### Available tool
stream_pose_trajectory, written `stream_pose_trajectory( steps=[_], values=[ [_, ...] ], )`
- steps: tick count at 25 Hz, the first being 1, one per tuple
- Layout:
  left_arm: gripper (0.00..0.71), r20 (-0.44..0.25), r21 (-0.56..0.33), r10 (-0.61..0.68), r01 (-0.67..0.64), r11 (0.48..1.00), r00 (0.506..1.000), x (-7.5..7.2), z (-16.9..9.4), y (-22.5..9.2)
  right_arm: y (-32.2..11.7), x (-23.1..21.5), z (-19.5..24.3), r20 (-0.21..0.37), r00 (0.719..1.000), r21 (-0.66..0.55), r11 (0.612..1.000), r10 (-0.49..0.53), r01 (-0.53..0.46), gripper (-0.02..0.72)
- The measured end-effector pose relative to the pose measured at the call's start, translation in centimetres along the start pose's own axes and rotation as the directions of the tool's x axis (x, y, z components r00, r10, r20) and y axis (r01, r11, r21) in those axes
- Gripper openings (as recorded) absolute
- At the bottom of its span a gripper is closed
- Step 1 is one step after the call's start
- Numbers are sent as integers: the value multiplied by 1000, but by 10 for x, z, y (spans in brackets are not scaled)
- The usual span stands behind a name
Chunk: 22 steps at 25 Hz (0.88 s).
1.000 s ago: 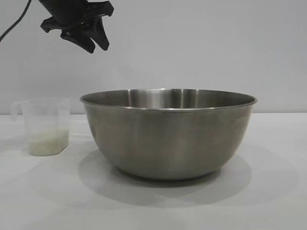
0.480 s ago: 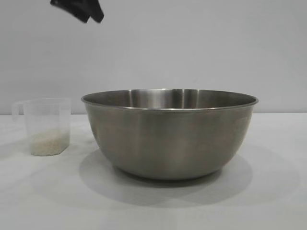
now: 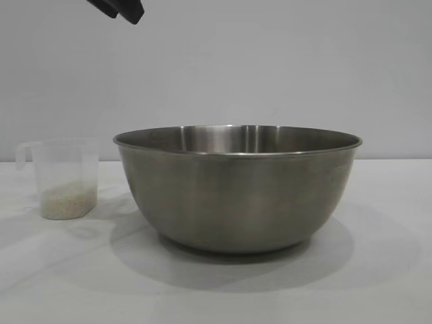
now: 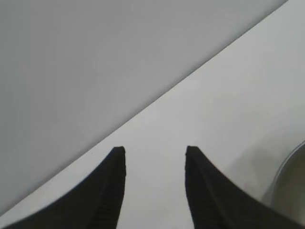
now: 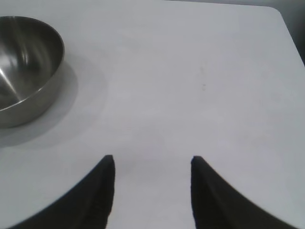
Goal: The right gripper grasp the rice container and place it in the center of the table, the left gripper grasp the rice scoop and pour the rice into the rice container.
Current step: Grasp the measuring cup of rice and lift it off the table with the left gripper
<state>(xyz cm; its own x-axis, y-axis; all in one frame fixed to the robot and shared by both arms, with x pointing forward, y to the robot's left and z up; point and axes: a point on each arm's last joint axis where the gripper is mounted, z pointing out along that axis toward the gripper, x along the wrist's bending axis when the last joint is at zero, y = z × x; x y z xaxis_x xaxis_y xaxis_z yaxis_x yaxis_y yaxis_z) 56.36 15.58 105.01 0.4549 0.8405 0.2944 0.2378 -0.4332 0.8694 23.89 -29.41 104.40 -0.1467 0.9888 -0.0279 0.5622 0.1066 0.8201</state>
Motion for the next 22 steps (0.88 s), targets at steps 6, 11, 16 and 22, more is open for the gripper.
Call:
stream_pose_trajectory(
  steps=[6,11,16,22],
  values=[
    [264,-3,-17,-123,123,992,992,2,-5,4,0,0,0,-2,1000,1,1000,1,-1,347],
    [264,28,1,-188,188,982,982,-1,-5,3,0,0,0,-2,1000,1,1000,1,-1,347],
    [223,31,-27,-180,180,983,983,0,-13,10,0,0,0,-2,1000,1,1000,1,-1,347],
    [223,31,-49,-164,165,985,986,1,-19,15,0,0,0,-2,1000,1,1000,1,-1,347]
  ],
)
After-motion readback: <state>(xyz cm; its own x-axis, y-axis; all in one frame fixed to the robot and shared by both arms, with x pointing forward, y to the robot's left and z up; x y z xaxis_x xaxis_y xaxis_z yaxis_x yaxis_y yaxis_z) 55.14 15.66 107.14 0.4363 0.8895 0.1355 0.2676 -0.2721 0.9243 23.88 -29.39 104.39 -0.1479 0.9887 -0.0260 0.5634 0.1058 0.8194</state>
